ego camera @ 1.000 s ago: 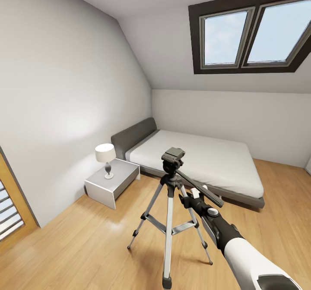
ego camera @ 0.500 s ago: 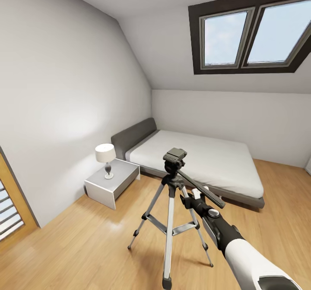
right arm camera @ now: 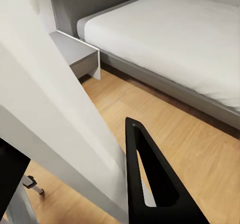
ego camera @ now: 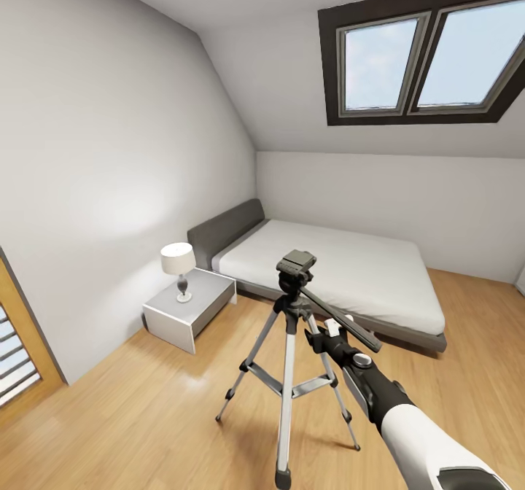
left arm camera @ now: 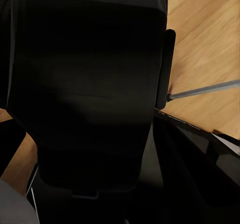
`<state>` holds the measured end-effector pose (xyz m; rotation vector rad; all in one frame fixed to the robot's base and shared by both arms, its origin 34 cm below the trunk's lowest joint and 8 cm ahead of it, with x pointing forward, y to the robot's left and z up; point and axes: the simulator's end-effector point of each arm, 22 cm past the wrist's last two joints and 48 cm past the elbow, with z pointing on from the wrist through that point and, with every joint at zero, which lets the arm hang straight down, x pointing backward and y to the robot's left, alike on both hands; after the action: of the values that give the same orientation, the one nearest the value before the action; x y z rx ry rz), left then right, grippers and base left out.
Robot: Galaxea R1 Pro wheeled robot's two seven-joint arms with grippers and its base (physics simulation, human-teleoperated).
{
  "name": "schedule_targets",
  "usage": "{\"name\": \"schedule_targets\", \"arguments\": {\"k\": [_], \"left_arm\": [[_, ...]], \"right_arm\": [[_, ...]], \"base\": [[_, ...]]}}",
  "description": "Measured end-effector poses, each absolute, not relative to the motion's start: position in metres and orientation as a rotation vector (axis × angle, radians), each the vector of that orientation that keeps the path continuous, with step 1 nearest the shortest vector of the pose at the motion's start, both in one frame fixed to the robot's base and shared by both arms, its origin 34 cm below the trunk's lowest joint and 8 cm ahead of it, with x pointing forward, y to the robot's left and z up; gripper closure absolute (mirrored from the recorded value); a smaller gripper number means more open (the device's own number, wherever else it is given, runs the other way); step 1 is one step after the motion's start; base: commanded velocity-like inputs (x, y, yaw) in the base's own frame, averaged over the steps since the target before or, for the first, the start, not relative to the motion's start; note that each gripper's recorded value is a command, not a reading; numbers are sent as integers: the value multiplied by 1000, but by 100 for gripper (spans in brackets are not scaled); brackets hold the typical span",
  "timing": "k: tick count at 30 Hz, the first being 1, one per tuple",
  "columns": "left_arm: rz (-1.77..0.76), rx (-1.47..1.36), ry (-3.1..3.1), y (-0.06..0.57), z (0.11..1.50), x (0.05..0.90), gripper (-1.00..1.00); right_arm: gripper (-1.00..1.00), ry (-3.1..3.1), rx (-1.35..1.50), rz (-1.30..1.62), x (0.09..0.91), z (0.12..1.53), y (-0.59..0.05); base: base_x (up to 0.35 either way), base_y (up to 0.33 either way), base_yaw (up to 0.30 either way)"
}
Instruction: Attach the digital camera to the camera tripod in the bedroom.
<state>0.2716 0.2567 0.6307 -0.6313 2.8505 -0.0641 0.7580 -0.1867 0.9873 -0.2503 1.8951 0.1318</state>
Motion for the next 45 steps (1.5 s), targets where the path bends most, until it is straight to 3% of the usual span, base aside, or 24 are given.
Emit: {"name": "schedule_targets", "arguments": {"k": [33,37,45], "left_arm": [[-67,-636,2848,256,631,272,100],[-67,-635,2847,256,631,273,100],[-68,-635,2848,256,631,273,100]], "right_arm": [[100,1902,-245,130,762,995,-190],[100,1849,-219,108,782,1061,-196],[100,1850,-226,103,783,1064,-196]], "base": [[0,0,0],[0,0,0],[0,0,0]]}}
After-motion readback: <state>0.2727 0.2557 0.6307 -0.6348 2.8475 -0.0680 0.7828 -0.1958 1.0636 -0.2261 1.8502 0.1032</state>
